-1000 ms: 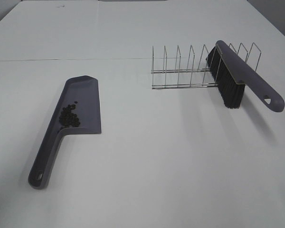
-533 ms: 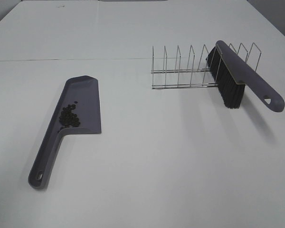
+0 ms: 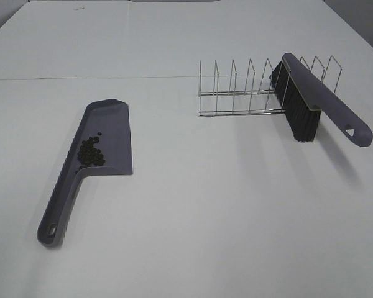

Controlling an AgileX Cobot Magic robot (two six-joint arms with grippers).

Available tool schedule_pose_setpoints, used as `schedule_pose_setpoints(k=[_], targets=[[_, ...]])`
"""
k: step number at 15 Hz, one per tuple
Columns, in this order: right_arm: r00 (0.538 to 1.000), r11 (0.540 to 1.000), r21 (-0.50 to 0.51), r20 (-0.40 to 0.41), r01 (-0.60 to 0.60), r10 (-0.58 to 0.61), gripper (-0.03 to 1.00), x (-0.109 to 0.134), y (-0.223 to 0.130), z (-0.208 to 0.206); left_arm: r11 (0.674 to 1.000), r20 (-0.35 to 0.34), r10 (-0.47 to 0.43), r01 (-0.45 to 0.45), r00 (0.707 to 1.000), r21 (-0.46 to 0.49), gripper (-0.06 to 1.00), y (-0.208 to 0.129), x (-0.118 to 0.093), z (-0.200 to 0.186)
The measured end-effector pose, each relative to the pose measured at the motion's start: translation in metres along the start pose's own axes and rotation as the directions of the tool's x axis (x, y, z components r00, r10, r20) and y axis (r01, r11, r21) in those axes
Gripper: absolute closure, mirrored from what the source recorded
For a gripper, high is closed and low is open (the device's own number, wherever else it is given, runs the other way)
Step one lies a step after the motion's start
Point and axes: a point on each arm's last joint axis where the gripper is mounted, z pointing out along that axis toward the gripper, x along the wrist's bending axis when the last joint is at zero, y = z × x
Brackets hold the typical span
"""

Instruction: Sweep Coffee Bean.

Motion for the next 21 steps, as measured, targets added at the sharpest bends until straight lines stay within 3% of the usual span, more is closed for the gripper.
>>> schedule_pose_setpoints(k=[3, 7, 12, 21], targets=[[1.000, 0.998, -0.060, 0.001, 0.005, -0.004, 0.03, 0.001, -0.005, -0.007, 0.999, 0.008, 0.000, 0.000, 1.000, -0.054, 0.17, -0.006, 0.001, -0.015], [1.000, 0.998, -0.059, 0.001, 0.004, -0.004, 0.03, 0.001, -0.005, -0.006, 0.997, -0.011, 0.015, -0.015, 1.000, 0.076, 0.17, -0.021, 0.003, -0.018], [1.000, 0.998, -0.059, 0.001, 0.006, -0.006, 0.03, 0.001, -0.005, -0.006, 0.990, 0.017, 0.035, -0.033, 0.999, -0.138, 0.18, -0.040, 0.006, -0.048], [1.000, 0.998, -0.059, 0.002, 0.011, -0.011, 0.03, 0.001, -0.005, -0.006, 0.988, 0.020, 0.051, -0.048, 0.998, -0.144, 0.18, -0.040, 0.006, -0.049]])
